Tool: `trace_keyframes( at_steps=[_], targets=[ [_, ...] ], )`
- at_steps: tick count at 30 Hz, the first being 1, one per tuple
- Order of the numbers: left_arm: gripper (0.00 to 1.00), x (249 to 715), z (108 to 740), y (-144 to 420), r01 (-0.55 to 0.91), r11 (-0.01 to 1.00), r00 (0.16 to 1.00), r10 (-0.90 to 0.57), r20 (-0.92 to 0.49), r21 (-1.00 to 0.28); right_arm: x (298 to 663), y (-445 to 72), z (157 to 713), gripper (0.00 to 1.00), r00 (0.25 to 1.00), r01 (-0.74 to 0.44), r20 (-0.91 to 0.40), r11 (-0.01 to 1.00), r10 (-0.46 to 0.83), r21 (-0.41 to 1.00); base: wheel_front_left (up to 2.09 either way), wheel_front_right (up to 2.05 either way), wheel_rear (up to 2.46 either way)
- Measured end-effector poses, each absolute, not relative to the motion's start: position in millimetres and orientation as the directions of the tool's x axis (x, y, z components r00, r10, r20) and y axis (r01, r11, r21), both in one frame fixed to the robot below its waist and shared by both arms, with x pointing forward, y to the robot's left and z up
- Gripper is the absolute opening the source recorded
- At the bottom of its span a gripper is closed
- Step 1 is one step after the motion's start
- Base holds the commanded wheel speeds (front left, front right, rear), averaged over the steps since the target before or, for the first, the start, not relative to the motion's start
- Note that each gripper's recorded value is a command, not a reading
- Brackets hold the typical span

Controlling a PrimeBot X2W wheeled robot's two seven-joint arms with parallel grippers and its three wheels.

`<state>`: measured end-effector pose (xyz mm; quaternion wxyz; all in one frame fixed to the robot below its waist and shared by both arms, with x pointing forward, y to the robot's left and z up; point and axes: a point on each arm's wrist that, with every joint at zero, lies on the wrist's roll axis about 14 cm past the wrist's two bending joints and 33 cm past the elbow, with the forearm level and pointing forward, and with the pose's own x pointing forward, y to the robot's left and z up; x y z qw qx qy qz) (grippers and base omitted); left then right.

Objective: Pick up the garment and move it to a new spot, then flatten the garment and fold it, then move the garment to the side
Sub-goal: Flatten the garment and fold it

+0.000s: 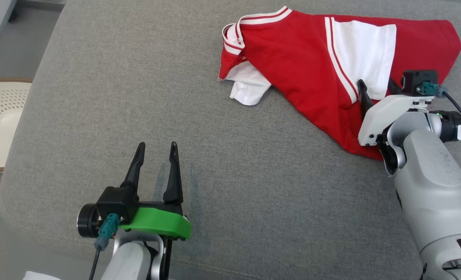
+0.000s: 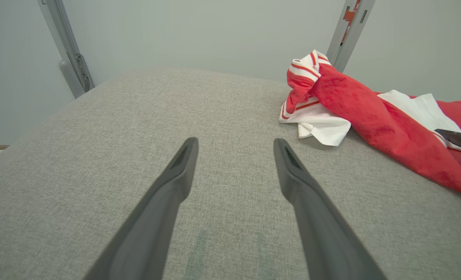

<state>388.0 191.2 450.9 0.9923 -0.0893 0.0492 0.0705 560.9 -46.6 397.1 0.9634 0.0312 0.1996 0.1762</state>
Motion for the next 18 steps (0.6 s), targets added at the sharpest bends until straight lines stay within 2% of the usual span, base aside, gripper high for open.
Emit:
trace_keyframes(
  at_steps=[5,6,8,9,10,13,18],
  targets=[
    [1.0,388,447,192,-0.154,0.974,0.983,0.135,-0.121,-0.167,566,-39,391,1.0,0.845,-0.338,-0.39,0.931,0.365,0.14,0.0,0.0,0.0],
    [1.0,389,447,192,-0.152,0.974,0.984,0.133,-0.121,-0.167,568,-38,392,0.62,0.846,-0.336,-0.388,0.931,0.365,0.143,0.0,0.0,0.0],
    [1.0,390,447,190,-0.147,0.975,0.984,0.127,-0.121,-0.168,570,-38,393,0.31,0.847,-0.333,-0.386,0.931,0.364,0.148,0.0,0.0,0.0],
    [1.0,390,447,189,-0.145,0.975,0.985,0.126,-0.121,-0.169,570,-39,393,0.22,0.847,-0.332,-0.388,0.931,0.364,0.148,0.0,0.0,0.0],
    [1.0,391,447,189,-0.144,0.975,0.985,0.124,-0.121,-0.169,570,-39,392,0.0,0.845,-0.333,-0.392,0.932,0.363,0.146,0.0,0.0,0.0],
    [1.0,391,447,189,-0.143,0.975,0.985,0.123,-0.121,-0.169,575,-41,400,0.0,0.862,-0.335,-0.356,0.932,0.361,0.135,0.0,0.0,0.0],
    [1.0,392,449,188,-0.141,0.976,0.986,0.122,-0.114,-0.168,582,-26,433,0.0,0.889,-0.382,-0.226,0.917,0.398,0.112,0.0,0.0,0.0]
  ],
)
